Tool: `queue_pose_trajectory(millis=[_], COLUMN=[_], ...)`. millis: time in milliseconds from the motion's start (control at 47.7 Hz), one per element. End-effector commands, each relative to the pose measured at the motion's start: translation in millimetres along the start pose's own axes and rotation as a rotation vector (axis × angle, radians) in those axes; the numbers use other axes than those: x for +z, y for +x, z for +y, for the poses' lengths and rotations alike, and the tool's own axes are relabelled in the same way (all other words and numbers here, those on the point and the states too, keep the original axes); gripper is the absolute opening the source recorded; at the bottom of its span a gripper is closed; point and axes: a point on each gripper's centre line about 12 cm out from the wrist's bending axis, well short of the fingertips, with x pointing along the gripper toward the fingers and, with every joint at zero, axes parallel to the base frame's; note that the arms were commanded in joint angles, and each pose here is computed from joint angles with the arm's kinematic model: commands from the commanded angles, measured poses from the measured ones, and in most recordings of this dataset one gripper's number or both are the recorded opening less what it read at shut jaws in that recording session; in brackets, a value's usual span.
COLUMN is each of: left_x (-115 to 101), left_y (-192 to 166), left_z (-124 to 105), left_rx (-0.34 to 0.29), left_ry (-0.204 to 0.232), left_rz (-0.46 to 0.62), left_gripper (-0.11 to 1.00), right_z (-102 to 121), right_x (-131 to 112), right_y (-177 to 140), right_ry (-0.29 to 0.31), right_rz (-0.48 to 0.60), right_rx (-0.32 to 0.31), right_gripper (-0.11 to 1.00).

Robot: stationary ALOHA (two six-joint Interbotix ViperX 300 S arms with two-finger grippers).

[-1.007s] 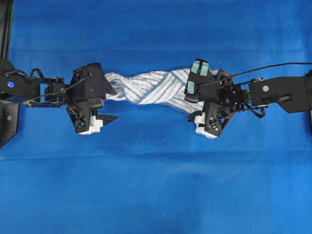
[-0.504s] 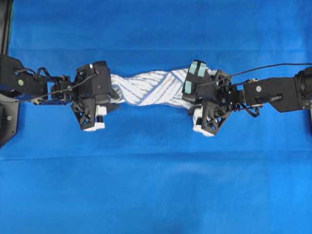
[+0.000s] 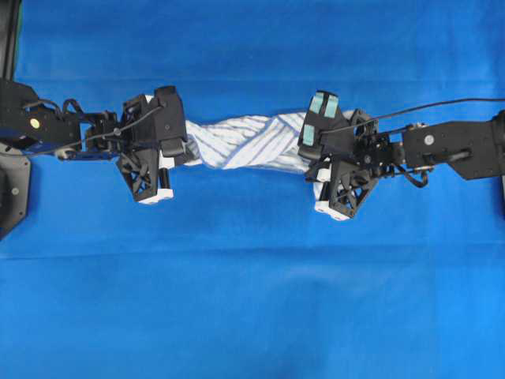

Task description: Lift the towel with both arms.

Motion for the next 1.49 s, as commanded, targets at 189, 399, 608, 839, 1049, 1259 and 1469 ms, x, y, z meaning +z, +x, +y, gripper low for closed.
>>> queue_pose_trajectory(millis=[189,399,608,839,1049,1259,1469], left_x=[64,101,138,165,189,209,224], left_y=[-50,-102,-165,-212,-243,-266,-287], left_z=[-2,-2,-1,-1,-1,-1,-1], left_rx=[-0.009,-0.012,-0.013,-0.015,-0.015,-0.015,-0.014], left_ry=[0.002,0.006,0.016,0.017,0.023,0.024,0.027], left_rz=[-0.129,-0.227,-0.332,-0.408,-0.445,-0.481,-0.516], left_gripper=[0.01,0.01,0.01,0.01,0.01,0.01,0.01], right_z=[10,13,16,19,23,25,27], right_x=[43,71,103,132,157,170,177], right_y=[-61,-114,-175,-224,-265,-292,-313], right_ry=[0.000,-0.002,-0.012,-0.053,-0.084,-0.083,-0.092], right_rz=[-0.114,-0.195,-0.275,-0.351,-0.414,-0.447,-0.470], right_rx=[0.008,0.002,-0.013,-0.022,-0.029,-0.032,-0.030], right_gripper=[0.05,0.05,0.05,0.05,0.05,0.05,0.05])
